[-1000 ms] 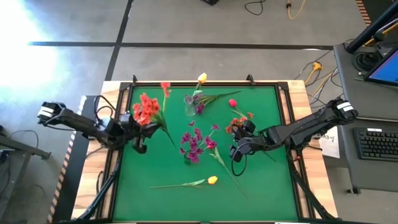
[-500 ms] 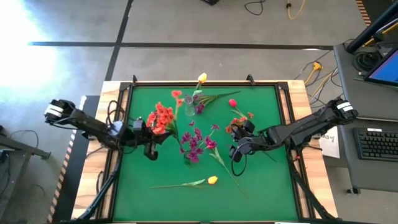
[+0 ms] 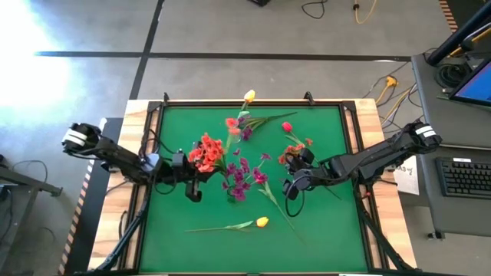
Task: Sort flowers into vase by color
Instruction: Put the left orange flowers into the green vase
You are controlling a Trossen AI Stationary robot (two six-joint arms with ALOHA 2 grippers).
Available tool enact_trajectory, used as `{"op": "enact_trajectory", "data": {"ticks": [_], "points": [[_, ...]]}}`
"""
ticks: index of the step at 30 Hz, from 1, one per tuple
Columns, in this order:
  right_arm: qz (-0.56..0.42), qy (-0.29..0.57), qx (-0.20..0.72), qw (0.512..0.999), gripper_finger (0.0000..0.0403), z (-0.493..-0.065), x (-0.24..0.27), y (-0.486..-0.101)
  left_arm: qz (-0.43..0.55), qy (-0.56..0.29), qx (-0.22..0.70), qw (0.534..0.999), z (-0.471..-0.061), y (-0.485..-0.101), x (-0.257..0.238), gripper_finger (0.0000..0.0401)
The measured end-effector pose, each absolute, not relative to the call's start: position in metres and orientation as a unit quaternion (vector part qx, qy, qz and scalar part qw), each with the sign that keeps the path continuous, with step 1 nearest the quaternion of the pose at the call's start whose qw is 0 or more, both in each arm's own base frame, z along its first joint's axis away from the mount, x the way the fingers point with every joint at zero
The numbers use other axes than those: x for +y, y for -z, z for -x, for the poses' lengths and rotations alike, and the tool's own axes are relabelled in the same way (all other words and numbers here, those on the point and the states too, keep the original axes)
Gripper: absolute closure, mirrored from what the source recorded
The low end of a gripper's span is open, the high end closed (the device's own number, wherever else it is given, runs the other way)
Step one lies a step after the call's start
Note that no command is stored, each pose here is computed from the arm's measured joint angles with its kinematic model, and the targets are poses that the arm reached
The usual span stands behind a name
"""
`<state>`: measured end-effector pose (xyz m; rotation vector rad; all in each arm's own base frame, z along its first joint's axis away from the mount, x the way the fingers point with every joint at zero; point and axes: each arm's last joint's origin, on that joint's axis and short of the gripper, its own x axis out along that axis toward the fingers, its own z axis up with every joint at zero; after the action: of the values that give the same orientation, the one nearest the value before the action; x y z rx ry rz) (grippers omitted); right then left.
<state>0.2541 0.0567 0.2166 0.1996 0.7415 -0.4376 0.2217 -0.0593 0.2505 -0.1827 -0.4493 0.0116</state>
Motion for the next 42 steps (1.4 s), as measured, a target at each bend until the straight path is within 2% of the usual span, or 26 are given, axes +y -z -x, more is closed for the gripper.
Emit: {"op": "enact_trajectory", "data": {"ticks": [20, 42], "points": [[-0.097, 0.212, 0.358, 0.904, 0.0077, -0.254, 0.057, -0.217, 0.018, 0.003, -0.164, 0.986, -0.231, -0.223, -0.072, 0.0401], [-0.097, 0.212, 0.358, 0.904, 0.0077, -0.254, 0.057, -0.217, 0.005, 0.004, -0.132, 0.991, -0.226, -0.201, -0.07, 0.0401]]}}
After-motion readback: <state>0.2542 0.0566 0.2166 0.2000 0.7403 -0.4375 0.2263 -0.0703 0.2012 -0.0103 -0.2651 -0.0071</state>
